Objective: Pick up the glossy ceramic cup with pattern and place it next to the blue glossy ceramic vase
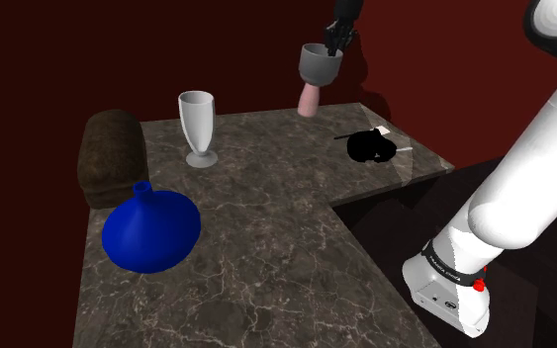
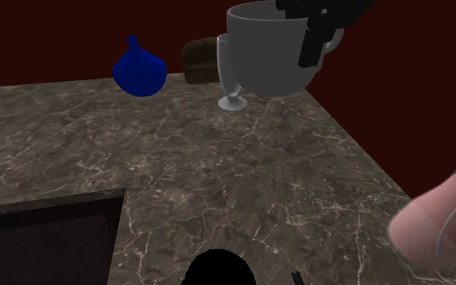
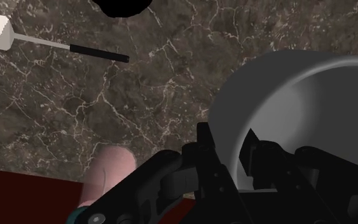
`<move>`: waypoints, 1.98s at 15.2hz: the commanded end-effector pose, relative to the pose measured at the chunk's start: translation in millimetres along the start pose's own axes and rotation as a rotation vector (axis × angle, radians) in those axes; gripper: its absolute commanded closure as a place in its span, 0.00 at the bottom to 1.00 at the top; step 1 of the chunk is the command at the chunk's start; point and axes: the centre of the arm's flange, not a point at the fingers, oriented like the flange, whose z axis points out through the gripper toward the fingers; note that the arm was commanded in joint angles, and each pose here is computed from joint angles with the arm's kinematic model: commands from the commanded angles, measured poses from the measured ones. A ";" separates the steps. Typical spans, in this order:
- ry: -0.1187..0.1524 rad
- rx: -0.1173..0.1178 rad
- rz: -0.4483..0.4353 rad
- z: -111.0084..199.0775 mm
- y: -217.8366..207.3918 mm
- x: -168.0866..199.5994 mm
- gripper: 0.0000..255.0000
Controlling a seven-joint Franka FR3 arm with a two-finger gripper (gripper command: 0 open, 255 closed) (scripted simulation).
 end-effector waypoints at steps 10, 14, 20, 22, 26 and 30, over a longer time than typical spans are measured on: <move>0.001 0.000 0.000 -4.4 -104.6 -55.4 1.00; 0.001 0.000 0.000 -2.6 -151.2 -80.2 1.00; 0.001 0.000 0.000 0.2 -221.1 -117.4 1.00; 0.001 0.000 0.000 1.1 -244.4 -129.8 1.00; 0.001 0.000 0.000 2.9 -290.9 -154.6 1.00; 0.001 0.000 0.000 4.7 -337.5 -179.4 1.00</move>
